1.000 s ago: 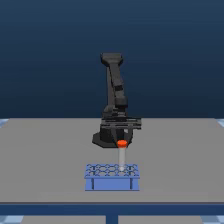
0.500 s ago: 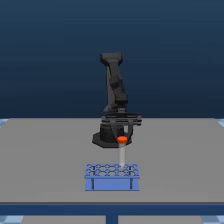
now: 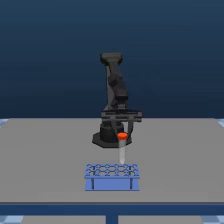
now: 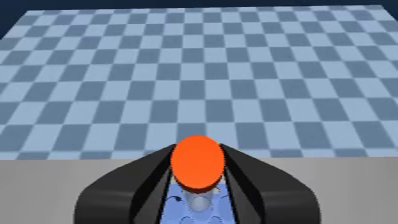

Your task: Pick up the centrifuge tube on the rack

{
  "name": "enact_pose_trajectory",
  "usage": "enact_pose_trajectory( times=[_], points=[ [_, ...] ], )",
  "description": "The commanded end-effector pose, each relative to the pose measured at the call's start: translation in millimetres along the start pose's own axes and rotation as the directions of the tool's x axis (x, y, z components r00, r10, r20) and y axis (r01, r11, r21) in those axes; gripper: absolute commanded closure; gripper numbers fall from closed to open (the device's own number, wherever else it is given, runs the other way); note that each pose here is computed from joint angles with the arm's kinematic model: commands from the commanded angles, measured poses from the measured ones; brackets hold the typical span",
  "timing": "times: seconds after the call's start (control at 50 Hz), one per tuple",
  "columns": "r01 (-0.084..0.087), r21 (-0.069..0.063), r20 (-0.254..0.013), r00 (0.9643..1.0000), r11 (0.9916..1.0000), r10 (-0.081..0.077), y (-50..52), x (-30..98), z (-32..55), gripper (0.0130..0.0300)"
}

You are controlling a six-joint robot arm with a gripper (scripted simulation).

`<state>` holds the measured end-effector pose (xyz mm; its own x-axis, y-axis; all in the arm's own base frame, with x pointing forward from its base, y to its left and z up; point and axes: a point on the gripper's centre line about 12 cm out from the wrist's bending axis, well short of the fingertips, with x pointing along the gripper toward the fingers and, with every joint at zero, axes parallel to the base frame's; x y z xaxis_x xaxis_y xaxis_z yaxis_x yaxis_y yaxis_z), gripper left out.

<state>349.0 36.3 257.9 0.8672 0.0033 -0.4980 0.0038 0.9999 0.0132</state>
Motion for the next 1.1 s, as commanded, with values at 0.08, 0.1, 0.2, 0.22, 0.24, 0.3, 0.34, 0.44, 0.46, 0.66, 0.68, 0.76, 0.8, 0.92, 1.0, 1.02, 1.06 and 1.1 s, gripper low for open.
enact_pose_trajectory(
  times=[0.08, 0.1, 0.2, 0.22, 0.24, 0.3, 0.34, 0.44, 0.46, 0.66, 0.68, 0.76, 0.8, 0.92, 1.0, 1.02, 1.06, 1.1],
  points=[
    [0.004, -0.013, -0.003, 1.0000, 0.99990, -0.004, -0.4, -1.6, 2.5, 0.0300],
    [0.004, -0.013, -0.003, 1.0000, 0.99990, -0.004, -0.4, -2.0, 3.2, 0.0300],
    [0.004, -0.013, -0.003, 1.0000, 0.99990, -0.004, -0.4, -2.6, 4.3, 0.0300],
    [0.004, -0.013, -0.003, 1.0000, 0.99990, -0.004, -0.4, -2.6, 4.3, 0.0300],
    [0.004, -0.013, -0.003, 1.0000, 0.99990, -0.004, -0.3, -2.8, 4.6, 0.0300],
    [0.004, -0.013, -0.003, 1.0000, 0.99990, -0.004, -0.3, -2.9, 4.8, 0.0300],
    [0.004, -0.013, -0.003, 1.0000, 0.99990, -0.004, -0.3, -3.0, 4.8, 0.0300],
    [0.004, -0.013, -0.003, 1.0000, 0.99990, -0.004, -0.3, -3.0, 4.8, 0.0300],
    [0.004, -0.013, -0.003, 1.0000, 0.99990, -0.004, -0.3, -3.0, 4.8, 0.0300],
    [0.004, -0.013, -0.003, 1.0000, 0.99990, -0.004, -0.3, -3.0, 4.8, 0.0300],
    [0.004, -0.013, -0.003, 1.0000, 0.99990, -0.004, -0.3, -3.0, 4.8, 0.0300],
    [0.004, -0.013, -0.003, 1.0000, 0.99990, -0.004, -0.3, -3.0, 4.8, 0.0300],
    [0.004, -0.013, -0.003, 1.0000, 0.99990, -0.004, -0.3, -3.0, 4.8, 0.0300],
    [0.004, -0.013, -0.003, 1.0000, 0.99990, -0.004, -0.3, -3.0, 4.8, 0.0300],
    [0.004, -0.013, -0.003, 1.0000, 0.99990, -0.004, -0.3, -3.0, 4.8, 0.0300],
    [0.004, -0.013, -0.003, 1.0000, 0.99990, -0.004, -0.3, -3.0, 4.8, 0.0300],
    [0.004, -0.013, -0.003, 1.0000, 0.99990, -0.004, -0.3, -3.0, 4.8, 0.0300],
    [0.004, -0.013, -0.003, 1.0000, 0.99990, -0.004, -0.3, -3.0, 4.8, 0.0300]
  ],
)
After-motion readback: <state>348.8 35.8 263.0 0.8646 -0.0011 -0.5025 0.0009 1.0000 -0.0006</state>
